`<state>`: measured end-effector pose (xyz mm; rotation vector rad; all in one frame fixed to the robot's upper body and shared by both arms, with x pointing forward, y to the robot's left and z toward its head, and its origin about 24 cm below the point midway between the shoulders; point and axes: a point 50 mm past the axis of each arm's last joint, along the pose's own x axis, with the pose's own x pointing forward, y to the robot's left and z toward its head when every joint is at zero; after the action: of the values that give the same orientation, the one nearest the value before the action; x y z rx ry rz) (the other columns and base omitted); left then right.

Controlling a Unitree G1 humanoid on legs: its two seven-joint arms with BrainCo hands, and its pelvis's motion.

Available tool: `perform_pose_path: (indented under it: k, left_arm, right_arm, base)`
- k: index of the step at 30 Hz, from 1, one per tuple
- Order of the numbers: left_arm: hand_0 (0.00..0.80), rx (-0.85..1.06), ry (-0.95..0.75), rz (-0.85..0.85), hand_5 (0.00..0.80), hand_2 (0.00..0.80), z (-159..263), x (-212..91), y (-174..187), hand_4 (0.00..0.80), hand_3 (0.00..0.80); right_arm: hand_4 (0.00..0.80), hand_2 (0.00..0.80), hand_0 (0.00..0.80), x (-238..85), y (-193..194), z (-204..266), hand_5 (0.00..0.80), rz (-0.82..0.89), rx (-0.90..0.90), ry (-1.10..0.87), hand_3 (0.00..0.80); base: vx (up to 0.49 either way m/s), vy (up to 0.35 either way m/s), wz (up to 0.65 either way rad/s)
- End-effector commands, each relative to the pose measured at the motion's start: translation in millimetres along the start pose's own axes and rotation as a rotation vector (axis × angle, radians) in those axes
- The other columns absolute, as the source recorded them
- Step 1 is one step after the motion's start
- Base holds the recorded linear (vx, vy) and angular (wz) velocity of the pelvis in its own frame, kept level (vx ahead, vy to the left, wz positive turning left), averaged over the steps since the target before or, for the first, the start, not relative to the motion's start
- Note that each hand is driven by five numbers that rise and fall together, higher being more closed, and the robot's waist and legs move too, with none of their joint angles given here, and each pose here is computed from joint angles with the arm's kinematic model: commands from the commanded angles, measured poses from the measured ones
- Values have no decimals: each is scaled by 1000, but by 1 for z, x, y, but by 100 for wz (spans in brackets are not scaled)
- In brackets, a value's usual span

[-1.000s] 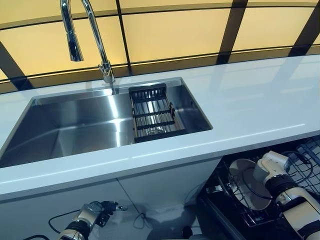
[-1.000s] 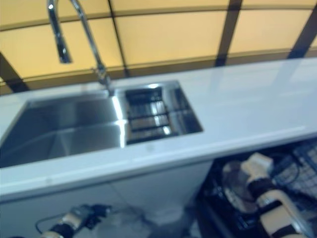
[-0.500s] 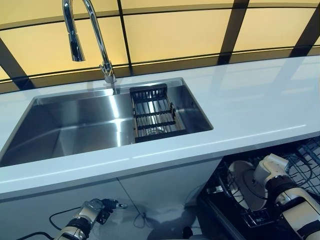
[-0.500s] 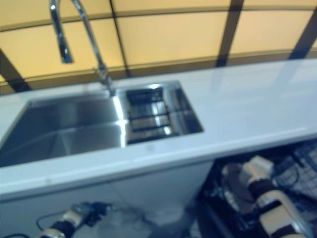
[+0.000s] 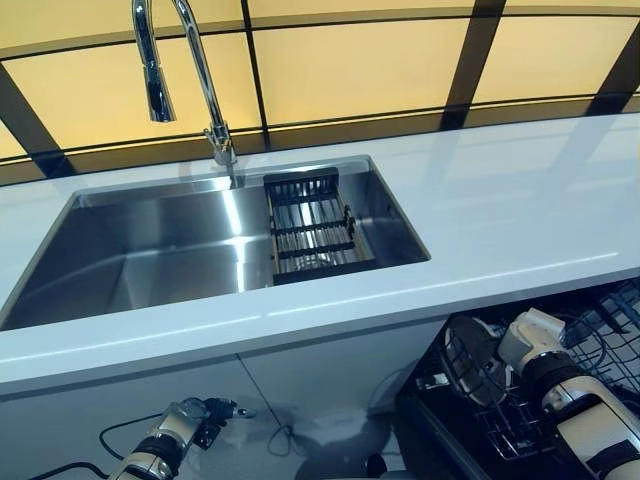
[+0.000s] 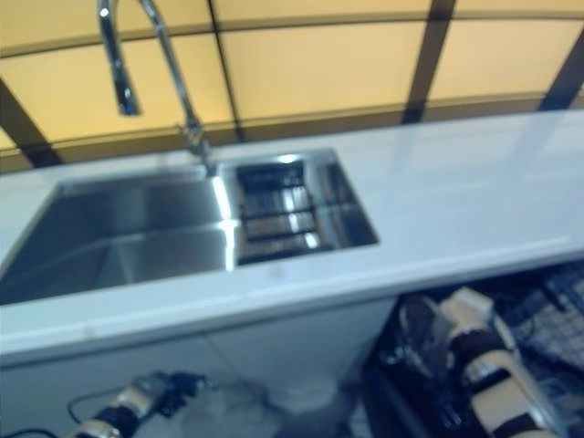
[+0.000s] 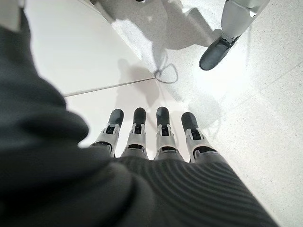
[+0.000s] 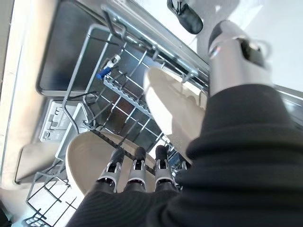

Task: Take plates into dishwasher

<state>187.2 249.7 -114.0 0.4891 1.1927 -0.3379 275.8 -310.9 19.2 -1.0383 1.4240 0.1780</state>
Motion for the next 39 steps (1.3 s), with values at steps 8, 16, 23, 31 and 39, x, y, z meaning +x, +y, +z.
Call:
perform_pose_path:
  k: [8,16,23,31,39]
  left_arm:
    - [0,43,-22,105,0,0,11,-15,47,0,0]
    - [0,4,-26,125,0,0,-3,-19,55,0,0]
    - [0,-33,-28,154,0,0,-12,-22,63,0,0]
    - [0,-55,-36,173,0,0,-16,-24,68,0,0]
    - [0,-66,-34,196,0,0,-16,-26,74,0,0]
  right_arm:
    - [0,0,0,-48,-64,-21,0,-203,-48,-19,0]
    - [0,0,0,-63,-77,-57,0,-212,-38,-89,0]
    - [0,0,0,-68,-83,-94,0,-230,61,-98,0]
    - [0,0,0,-45,-75,-146,0,-184,234,-6,0]
    - [0,0,0,-26,-65,-164,0,-202,417,-34,0]
  base:
    - [-3,7,-2]
    - [-2,8,-3]
    - [-26,13,-10]
    - [-27,7,-10]
    - [-32,2,-2]
